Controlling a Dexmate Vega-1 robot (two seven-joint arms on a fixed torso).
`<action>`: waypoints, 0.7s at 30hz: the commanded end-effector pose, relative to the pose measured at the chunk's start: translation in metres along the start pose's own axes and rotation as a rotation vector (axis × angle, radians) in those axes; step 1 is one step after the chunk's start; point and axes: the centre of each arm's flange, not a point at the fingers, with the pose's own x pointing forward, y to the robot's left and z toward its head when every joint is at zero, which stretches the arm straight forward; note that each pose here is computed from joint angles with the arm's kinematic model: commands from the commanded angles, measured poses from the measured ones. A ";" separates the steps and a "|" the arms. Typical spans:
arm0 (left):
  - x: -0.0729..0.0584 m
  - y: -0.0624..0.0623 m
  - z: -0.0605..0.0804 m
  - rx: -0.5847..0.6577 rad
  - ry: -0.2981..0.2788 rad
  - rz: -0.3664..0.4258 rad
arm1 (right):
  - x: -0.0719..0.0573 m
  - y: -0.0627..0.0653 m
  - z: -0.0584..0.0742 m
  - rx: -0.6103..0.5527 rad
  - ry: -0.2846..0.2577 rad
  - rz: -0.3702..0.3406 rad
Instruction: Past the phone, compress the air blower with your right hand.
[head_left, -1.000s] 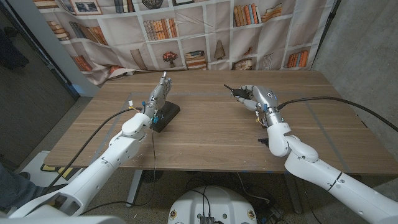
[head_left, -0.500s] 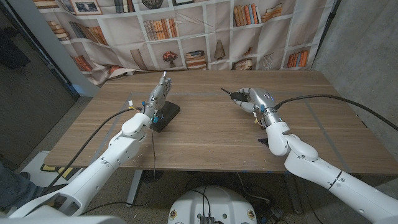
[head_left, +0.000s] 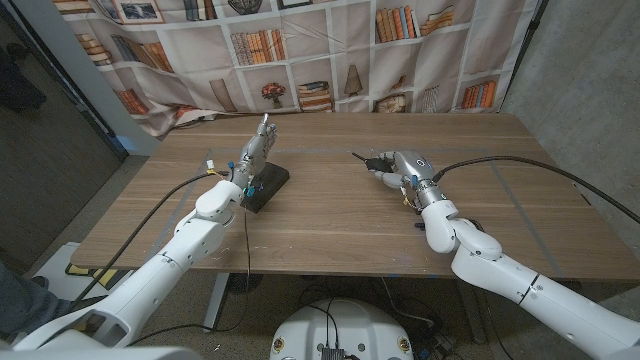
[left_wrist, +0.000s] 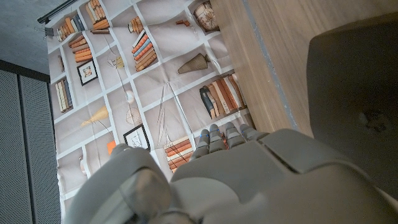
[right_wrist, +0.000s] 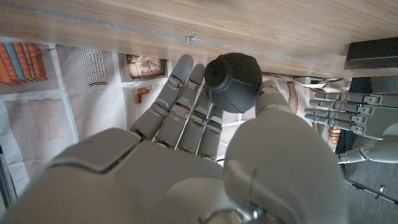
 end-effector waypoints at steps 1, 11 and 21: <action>0.000 -0.001 0.000 0.024 0.004 0.013 | 0.004 0.018 -0.005 -0.033 0.029 0.071; 0.001 -0.001 -0.001 -0.005 -0.003 -0.008 | 0.005 0.030 -0.009 -0.051 0.059 0.110; 0.002 0.000 0.000 0.002 0.000 -0.017 | 0.006 0.036 -0.011 -0.060 0.083 0.132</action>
